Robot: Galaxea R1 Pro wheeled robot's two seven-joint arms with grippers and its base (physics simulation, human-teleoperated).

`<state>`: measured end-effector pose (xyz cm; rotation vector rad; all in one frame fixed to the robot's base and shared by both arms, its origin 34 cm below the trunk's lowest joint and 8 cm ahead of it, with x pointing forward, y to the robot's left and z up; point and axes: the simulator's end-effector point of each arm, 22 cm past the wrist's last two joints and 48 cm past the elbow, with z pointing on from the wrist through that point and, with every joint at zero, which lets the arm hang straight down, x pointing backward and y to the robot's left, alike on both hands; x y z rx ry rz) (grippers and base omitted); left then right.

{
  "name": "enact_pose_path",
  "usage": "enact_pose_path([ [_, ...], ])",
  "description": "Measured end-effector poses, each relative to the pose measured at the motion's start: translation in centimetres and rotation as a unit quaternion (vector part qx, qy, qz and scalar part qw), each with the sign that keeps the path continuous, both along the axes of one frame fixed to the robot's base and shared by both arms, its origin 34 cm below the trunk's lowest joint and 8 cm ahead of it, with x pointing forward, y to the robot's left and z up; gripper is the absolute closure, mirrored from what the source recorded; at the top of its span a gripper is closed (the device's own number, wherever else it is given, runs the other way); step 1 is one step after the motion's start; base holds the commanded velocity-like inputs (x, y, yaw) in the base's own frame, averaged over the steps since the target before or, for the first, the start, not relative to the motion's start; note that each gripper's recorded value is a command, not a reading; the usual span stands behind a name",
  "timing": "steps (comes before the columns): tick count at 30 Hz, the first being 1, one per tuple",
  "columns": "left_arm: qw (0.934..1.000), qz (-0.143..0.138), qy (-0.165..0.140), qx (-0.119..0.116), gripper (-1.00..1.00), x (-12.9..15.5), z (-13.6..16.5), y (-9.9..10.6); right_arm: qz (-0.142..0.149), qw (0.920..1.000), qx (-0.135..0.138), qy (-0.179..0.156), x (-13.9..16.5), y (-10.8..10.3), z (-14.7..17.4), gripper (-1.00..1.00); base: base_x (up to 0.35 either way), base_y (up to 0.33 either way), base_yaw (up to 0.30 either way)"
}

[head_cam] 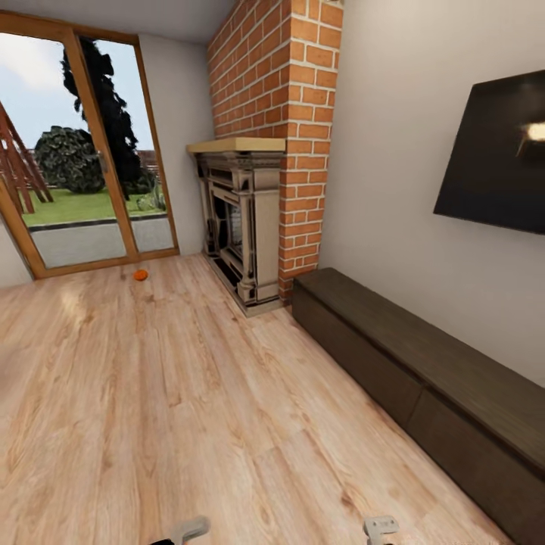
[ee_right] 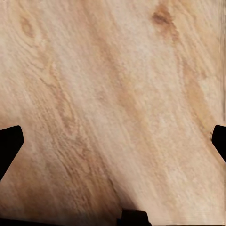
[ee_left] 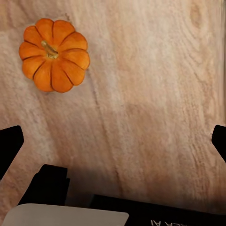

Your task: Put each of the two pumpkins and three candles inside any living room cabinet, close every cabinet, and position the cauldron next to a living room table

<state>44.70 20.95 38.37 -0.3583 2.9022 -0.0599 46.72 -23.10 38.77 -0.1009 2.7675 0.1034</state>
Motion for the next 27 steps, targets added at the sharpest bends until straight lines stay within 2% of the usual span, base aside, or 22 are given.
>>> enact_pose_path([
  [13, 1.0000, 0.000, -0.007, 0.000, -1.00, 0.49, 0.46, 0.00, 0.001, 1.0000, 0.001, -0.006, 0.43, 0.23, 0.47, -1.00, 0.000, 0.000, -0.171],
  [22, 1.0000, 0.000, -0.005, 0.000, -1.00, 0.30, 0.28, 0.00, 0.001, 1.0000, 0.002, 0.000, 0.15, 0.40, 0.25, -1.00, 0.000, 0.000, -0.003],
  [27, 1.0000, 0.000, -0.001, 0.000, -1.00, 0.04, 0.03, -0.01, -0.003, 1.0000, -0.001, 0.006, -0.14, -0.24, -0.04, -1.00, 0.000, 0.000, 0.000],
])
